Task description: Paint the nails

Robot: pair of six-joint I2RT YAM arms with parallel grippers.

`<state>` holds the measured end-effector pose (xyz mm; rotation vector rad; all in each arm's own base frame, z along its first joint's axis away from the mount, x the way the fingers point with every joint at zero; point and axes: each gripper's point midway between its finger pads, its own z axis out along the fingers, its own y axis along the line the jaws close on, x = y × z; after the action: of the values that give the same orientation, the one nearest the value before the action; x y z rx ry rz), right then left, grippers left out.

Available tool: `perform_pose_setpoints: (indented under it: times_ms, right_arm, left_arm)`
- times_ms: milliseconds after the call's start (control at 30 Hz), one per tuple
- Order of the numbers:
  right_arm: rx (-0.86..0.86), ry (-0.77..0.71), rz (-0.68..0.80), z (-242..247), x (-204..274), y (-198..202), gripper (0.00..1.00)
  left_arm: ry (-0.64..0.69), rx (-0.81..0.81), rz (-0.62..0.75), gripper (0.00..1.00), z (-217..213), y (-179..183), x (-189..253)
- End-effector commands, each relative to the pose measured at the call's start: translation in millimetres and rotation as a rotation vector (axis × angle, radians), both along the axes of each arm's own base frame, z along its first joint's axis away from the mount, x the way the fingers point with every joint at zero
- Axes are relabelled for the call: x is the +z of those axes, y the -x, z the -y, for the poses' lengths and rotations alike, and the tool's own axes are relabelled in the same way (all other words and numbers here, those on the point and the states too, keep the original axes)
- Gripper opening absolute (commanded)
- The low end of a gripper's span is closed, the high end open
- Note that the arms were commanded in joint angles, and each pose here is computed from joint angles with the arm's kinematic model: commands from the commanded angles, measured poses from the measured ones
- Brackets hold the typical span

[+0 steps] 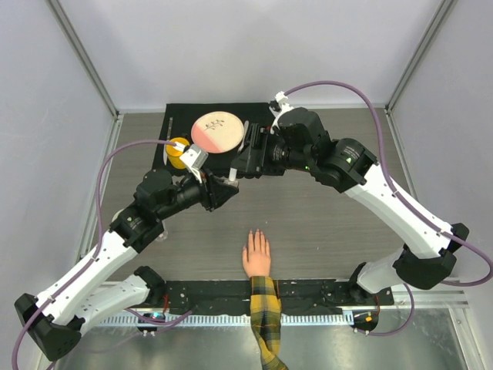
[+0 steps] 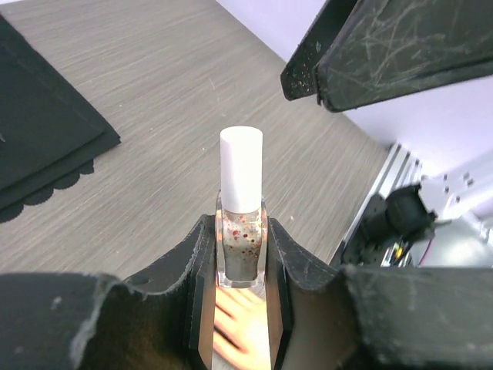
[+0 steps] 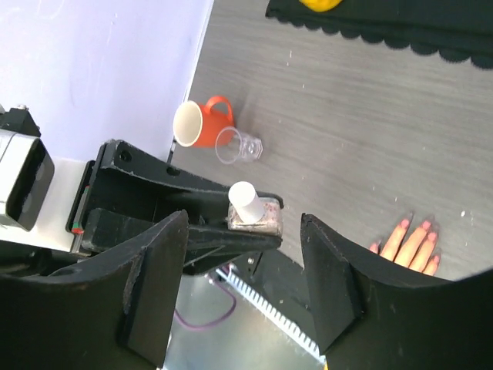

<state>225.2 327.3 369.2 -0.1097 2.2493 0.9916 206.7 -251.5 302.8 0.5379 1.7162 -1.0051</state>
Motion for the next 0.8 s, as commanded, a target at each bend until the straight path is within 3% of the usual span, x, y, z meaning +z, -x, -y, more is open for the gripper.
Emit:
perform_pose_setpoints:
  times_ms: [0, 233, 500, 767]
  right_arm:
    - [-0.039, -0.044, 0.124, -7, 26, -18, 0.64]
    - [-0.055, -0.005, 0.213, -10, 35, -21, 0.59]
    - [0.001, 0.001, 0.214, -34, 26, -23, 0.57]
    - [0.026, 0.031, 0.213, -49, 16, -31, 0.43]
  left_arm:
    - [0.144, 0.098, 0.0, 0.0, -5, -10, 37]
    - [0.119, 0.198, -0.016, 0.0, -16, -23, 38]
    - [0.129, 0.177, -0.018, 0.0, -13, -21, 42]
    - [0.133, 0.168, 0.001, 0.0, -14, -18, 47]
